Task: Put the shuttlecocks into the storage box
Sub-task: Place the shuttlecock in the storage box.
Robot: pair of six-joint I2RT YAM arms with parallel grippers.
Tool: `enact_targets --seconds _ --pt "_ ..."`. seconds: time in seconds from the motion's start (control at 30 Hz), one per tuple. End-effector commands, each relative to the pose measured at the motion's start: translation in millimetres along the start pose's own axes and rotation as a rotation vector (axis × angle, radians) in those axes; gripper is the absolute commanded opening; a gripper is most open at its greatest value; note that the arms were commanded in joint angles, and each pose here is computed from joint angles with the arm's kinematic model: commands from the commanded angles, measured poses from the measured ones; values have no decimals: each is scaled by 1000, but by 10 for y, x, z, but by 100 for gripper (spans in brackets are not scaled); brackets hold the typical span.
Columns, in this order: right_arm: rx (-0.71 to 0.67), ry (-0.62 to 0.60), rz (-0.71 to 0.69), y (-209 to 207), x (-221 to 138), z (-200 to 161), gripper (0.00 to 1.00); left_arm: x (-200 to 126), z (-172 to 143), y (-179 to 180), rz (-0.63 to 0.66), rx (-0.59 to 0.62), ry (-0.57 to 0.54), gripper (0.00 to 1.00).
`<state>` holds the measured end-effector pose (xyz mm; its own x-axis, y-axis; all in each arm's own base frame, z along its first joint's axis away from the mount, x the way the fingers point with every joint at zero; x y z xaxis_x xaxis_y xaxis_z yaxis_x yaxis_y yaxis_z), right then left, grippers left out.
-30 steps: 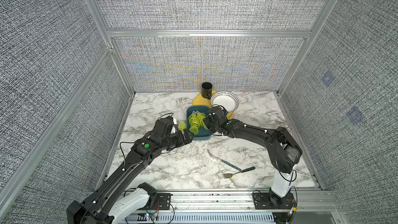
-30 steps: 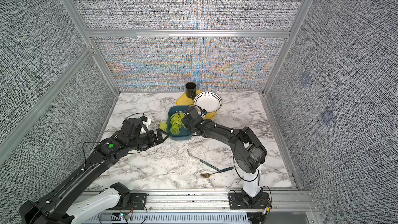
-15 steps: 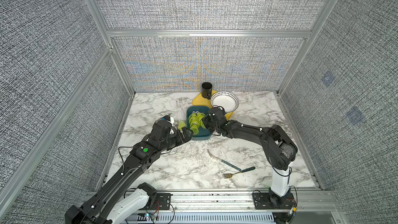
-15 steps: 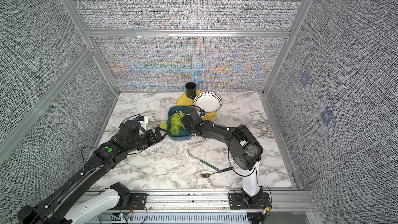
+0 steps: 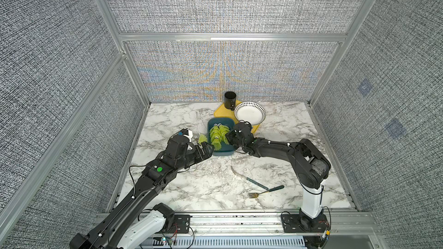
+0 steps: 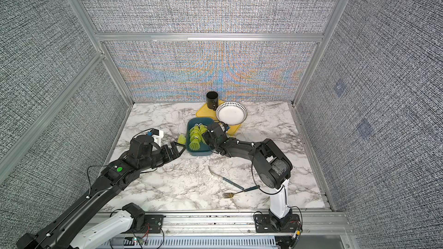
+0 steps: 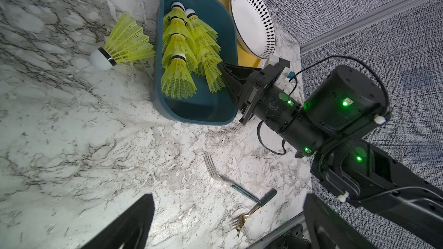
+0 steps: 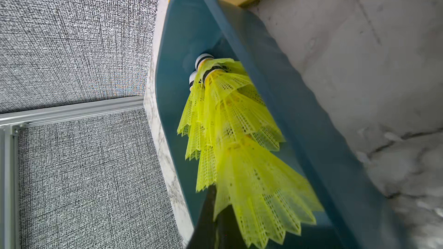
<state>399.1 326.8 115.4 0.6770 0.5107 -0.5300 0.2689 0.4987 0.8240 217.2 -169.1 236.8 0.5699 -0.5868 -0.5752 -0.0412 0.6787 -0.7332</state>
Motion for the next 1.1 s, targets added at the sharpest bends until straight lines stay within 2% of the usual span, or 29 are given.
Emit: enact_targets --seconds 0.0,0.3,0.57,0.87,1.07 --pt "-21 -13 83 144 -3 25 0 -8 -11 -24 -15 -2 7 100" --pt "11 -13 71 94 18 -1 0 -8 -8 -36 -18 1 9 100" --pt "23 -23 -64 -46 90 -62 0 -7 10 -63 -22 7 8 100" --pt "43 -58 -70 -103 121 -53 0 -8 11 -72 -27 7 8 100" --pt "58 -71 -20 -91 114 -74 1 -4 15 -83 -29 10 10 100"
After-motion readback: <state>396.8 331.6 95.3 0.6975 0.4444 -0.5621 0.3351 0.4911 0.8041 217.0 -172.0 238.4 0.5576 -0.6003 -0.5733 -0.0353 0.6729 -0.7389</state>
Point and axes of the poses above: each gripper's point midway between its finger pads, its own x axis out along the fingers, its own y axis along the line the jaws close on, z = x × y, the point moved 3 cm from there along -x, back along the fingers, and after that the axes turned 6 degrees about -x, right-handed, at the moved point
